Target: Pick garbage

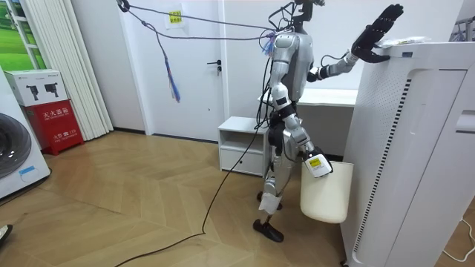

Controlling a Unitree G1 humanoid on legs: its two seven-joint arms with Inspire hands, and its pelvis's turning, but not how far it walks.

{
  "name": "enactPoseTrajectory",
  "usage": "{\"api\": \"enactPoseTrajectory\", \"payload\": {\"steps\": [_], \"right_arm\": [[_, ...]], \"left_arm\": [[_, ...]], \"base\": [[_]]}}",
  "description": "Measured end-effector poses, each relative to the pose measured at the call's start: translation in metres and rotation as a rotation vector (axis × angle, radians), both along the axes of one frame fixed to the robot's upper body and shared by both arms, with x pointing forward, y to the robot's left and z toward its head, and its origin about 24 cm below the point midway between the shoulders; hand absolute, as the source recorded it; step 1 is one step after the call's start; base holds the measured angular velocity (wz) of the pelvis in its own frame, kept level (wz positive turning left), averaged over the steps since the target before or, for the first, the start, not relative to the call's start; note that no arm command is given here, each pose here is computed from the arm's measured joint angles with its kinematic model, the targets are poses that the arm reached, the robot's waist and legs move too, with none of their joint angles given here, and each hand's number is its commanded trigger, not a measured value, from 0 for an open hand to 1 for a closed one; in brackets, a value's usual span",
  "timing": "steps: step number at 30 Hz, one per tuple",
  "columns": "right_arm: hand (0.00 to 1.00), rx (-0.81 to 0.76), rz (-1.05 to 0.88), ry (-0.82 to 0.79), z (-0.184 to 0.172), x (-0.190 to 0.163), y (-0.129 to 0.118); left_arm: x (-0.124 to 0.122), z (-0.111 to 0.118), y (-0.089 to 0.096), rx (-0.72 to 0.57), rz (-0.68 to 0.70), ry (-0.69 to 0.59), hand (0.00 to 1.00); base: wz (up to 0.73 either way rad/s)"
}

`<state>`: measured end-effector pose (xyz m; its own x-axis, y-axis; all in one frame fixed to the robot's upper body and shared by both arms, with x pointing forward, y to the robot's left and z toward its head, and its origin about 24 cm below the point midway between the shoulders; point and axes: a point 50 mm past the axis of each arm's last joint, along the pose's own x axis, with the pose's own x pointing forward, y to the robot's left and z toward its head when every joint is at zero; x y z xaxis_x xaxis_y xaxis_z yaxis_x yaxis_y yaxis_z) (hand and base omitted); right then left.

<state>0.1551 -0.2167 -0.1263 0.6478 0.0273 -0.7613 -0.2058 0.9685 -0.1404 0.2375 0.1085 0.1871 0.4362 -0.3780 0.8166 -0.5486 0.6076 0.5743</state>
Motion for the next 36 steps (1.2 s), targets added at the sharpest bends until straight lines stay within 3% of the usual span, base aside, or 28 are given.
{"api": "enactPoseTrajectory", "payload": {"steps": [5,36], "right_arm": [[1.00,-0.042,-0.028,0.008,0.002,-0.002,-0.013],[1.00,-0.014,0.030,0.039,0.000,-0.005,-0.005]], "left_arm": [[-0.003,0.004,-0.007,0.042,-0.033,-0.016,0.00],[-0.009,0.009,-0.003,0.085,-0.014,0.007,0.00]], "base": [[0.46],[-0.02]]}}
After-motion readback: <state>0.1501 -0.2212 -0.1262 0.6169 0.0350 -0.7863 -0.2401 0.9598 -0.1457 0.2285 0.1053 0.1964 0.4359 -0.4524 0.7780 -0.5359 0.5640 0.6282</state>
